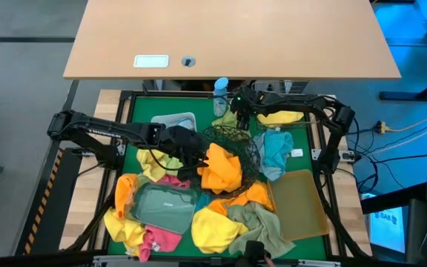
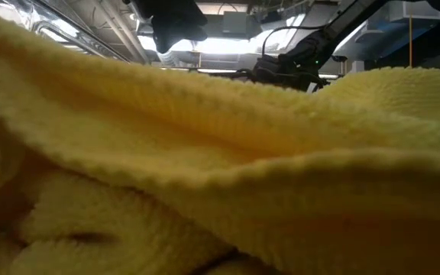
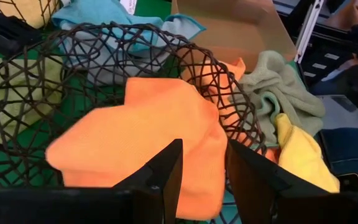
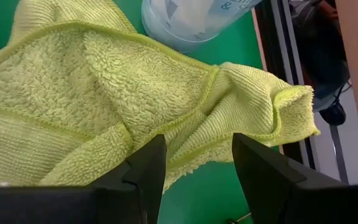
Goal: Sort microfiber towel by color & place in baskets
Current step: Put the green microfiber towel into the yellow bin
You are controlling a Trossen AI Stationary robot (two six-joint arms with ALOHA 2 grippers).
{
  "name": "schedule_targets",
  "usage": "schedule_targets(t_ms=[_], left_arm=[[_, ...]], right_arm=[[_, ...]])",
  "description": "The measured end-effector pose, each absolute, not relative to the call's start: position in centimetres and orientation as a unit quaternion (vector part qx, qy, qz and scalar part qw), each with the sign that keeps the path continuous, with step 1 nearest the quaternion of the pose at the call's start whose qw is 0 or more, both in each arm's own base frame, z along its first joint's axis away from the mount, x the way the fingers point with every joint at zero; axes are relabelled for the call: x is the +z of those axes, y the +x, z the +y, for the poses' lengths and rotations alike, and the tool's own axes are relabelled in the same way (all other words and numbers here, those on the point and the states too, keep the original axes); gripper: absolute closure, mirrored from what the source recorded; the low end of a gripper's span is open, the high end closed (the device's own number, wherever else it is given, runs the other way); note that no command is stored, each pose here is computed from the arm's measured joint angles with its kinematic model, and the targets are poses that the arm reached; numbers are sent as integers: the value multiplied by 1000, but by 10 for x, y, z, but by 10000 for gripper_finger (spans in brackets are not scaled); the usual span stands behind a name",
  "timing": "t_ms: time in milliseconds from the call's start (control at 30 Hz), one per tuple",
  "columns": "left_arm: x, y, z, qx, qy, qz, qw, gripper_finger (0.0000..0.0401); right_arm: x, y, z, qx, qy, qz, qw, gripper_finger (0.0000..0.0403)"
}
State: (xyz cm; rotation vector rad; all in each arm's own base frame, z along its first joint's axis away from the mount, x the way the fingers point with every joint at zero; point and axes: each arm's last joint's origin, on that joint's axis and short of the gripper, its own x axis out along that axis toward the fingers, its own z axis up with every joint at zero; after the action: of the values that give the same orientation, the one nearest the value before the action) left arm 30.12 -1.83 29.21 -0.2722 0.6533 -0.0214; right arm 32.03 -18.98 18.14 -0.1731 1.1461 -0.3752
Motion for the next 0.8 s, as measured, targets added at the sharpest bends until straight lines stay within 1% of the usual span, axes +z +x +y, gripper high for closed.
schedule_targets(t_ms=[467, 800], left_arm=[[292, 301, -20, -3, -128, 319, 939, 283], [292, 301, -20, -3, -128, 319, 939, 283]], right_arm=[[182, 318, -195, -197, -51, 529, 824, 220], [181, 317, -196, -187, -43, 530, 826, 220]])
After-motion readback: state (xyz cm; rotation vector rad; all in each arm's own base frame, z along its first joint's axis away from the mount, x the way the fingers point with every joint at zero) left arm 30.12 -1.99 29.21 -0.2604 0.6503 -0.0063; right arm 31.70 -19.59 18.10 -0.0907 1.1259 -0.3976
